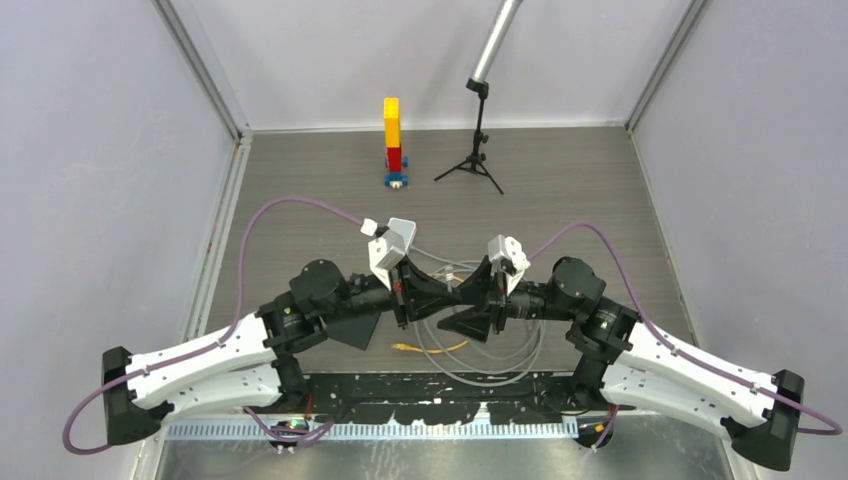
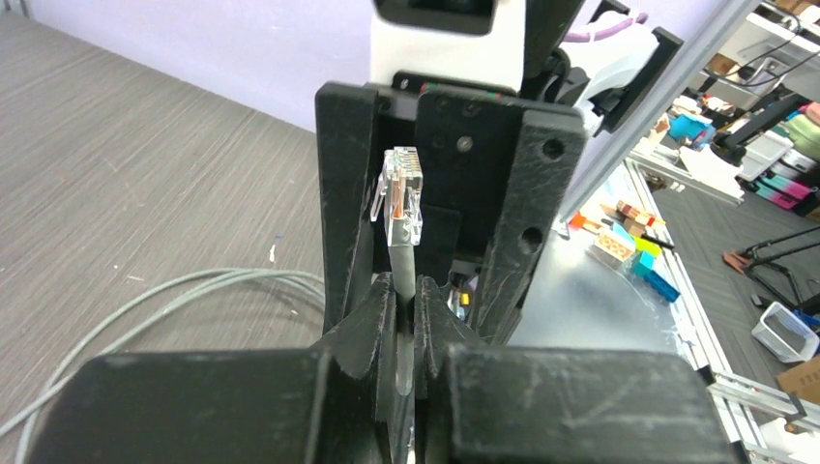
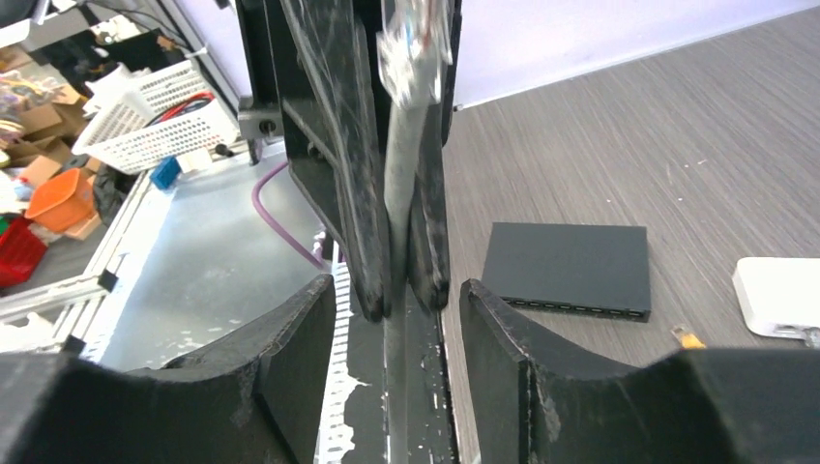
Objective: Insert the plug into the switch port
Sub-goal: Pick up the connector from the center of the board.
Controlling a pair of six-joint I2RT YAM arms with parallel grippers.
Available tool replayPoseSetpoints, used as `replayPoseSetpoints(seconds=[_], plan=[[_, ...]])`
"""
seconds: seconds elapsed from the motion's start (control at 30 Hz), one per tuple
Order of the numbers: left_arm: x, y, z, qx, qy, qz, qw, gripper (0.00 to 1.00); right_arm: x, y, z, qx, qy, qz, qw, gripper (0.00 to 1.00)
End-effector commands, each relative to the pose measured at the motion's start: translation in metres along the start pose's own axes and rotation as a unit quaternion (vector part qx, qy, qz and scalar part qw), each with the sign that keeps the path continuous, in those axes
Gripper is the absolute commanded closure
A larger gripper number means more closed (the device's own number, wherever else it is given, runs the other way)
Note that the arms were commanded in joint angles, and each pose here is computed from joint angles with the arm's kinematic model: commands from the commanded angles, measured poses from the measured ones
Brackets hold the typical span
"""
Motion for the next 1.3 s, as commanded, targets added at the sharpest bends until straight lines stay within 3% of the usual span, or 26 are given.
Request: replayPoseSetpoints(seconds=[0.0, 0.1, 0.27, 0.37, 0.43, 0.57, 0.73, 0.87, 1.13, 1.2, 1.27], plan=[[-0.024, -0.006, -0.031, -0.068, 0.023, 0.060, 0.996, 1.00, 0.008, 0.001, -0.012, -0.049, -0.016, -0.043, 0.998, 0.46], [-0.026, -0.008, -0.033, -0.077, 0.024, 0.062, 0.995, 1.00, 0.008, 0.001, -0.008, -0.049, -0.016, -0.045, 0.998, 0.55], [-0.021, -0.009, -0.035, -0.084, 0.013, 0.035, 0.996, 0.98, 0.002, 0.002, -0.007, -0.051, -0.020, -0.018, 0.998, 0.97], [-0.008, -0.011, -0.036, -0.103, -0.010, -0.035, 0.994, 0.47, -0.014, 0.003, -0.005, -0.018, -0.025, 0.054, 0.998, 0.99], [0.001, -0.012, -0.036, -0.108, -0.018, -0.082, 0.991, 0.23, -0.024, 0.002, -0.001, 0.017, -0.028, 0.099, 0.995, 1.00], [0.021, -0.008, -0.037, -0.107, -0.025, -0.182, 0.977, 0.15, -0.039, 0.003, -0.003, 0.050, -0.037, 0.164, 0.985, 1.00], [0.049, 0.001, -0.037, -0.105, -0.024, -0.309, 0.945, 0.22, -0.051, 0.006, -0.002, 0.091, -0.037, 0.203, 0.974, 1.00], [0.059, 0.003, -0.040, -0.134, -0.034, -0.353, 0.925, 0.38, -0.052, 0.007, -0.003, 0.088, -0.039, 0.204, 0.974, 1.00], [0.062, 0.010, -0.038, -0.137, -0.052, -0.358, 0.922, 0.57, -0.056, 0.006, 0.003, 0.096, -0.040, 0.227, 0.968, 0.99], [0.062, 0.013, -0.034, -0.132, -0.062, -0.347, 0.926, 0.70, -0.058, 0.005, 0.004, 0.095, -0.039, 0.235, 0.966, 1.00], [0.060, 0.018, -0.033, -0.136, -0.071, -0.331, 0.931, 0.92, -0.059, 0.006, 0.005, 0.095, -0.039, 0.237, 0.966, 1.00]])
Point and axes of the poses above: each gripper's point midway between its finger pads, its own y axis out along the fingers, its own x axis along the line the jaws close on, z = x × y, the point moved 8 cm from there along -y, back along the fingers, and after that the axes turned 11 degrees about -y, right-handed, at the moved point
